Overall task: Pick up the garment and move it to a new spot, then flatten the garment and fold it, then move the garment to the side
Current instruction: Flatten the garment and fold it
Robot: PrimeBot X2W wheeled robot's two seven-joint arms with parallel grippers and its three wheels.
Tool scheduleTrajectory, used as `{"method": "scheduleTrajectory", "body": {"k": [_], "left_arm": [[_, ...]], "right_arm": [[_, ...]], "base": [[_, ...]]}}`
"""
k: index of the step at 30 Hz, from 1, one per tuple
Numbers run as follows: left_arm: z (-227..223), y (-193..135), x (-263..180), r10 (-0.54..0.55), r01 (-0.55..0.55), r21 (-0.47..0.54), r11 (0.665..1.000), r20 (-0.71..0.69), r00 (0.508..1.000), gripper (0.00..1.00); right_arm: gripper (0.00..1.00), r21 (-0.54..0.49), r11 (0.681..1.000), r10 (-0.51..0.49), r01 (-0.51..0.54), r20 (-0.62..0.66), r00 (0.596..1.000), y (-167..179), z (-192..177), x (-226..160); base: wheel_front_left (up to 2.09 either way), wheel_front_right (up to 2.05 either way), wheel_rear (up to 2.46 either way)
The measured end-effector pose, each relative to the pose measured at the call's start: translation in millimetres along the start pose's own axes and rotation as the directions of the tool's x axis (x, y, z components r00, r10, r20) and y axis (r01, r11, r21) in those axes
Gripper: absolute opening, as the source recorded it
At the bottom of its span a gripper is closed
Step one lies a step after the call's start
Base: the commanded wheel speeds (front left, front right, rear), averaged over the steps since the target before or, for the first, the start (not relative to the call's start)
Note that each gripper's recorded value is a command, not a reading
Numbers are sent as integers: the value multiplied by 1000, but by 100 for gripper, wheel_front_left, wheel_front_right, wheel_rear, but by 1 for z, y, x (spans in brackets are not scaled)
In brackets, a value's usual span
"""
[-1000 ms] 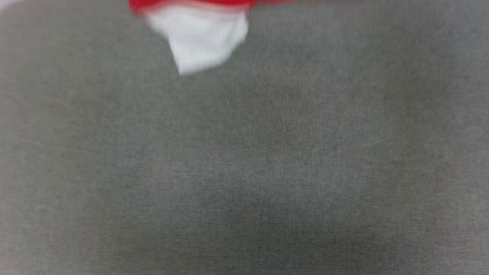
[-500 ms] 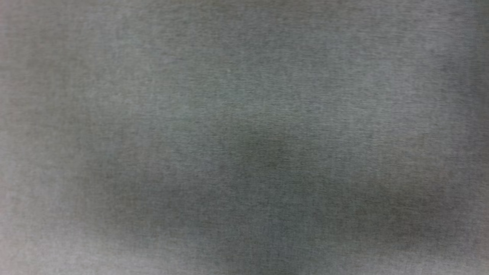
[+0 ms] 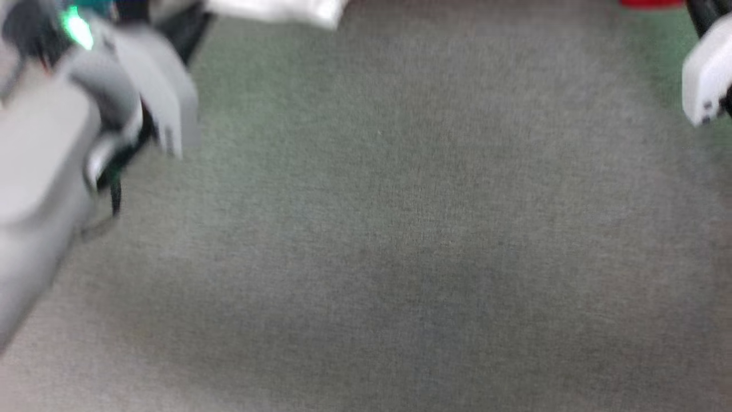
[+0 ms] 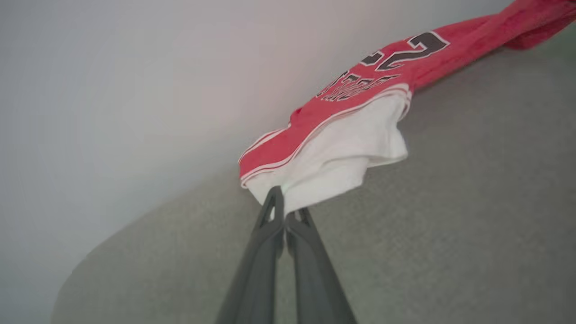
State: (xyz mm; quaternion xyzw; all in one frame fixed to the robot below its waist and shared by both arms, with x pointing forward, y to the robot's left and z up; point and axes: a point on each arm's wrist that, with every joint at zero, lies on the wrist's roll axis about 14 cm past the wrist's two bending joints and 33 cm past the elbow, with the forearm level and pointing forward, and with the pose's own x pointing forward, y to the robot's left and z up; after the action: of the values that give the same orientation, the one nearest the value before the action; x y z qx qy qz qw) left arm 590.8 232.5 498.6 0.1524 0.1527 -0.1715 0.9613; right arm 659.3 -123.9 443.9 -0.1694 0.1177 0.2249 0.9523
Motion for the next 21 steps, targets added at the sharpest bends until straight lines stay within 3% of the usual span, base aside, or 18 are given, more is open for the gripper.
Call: {"method": "scheduleTrajectory", "body": {"k": [4, 12, 21], "left_arm": [[-33, -28, -44, -54, 47, -73, 996, -101, 993, 0], [-69, -77, -137, -84, 30, -228, 973, -233, 969, 0], [-105, -134, -220, -134, -12, -373, 928, -364, 922, 0]], "right_arm": [[0, 0, 999, 43, -43, -50, 998, 8, -12, -34], [0, 41, 991, 133, -128, -158, 978, 28, -37, -110], [0, 189, 959, 268, -211, -365, 891, 69, -96, -208]], "base": [[0, 0, 0], [0, 0, 0], [0, 0, 0]]}}
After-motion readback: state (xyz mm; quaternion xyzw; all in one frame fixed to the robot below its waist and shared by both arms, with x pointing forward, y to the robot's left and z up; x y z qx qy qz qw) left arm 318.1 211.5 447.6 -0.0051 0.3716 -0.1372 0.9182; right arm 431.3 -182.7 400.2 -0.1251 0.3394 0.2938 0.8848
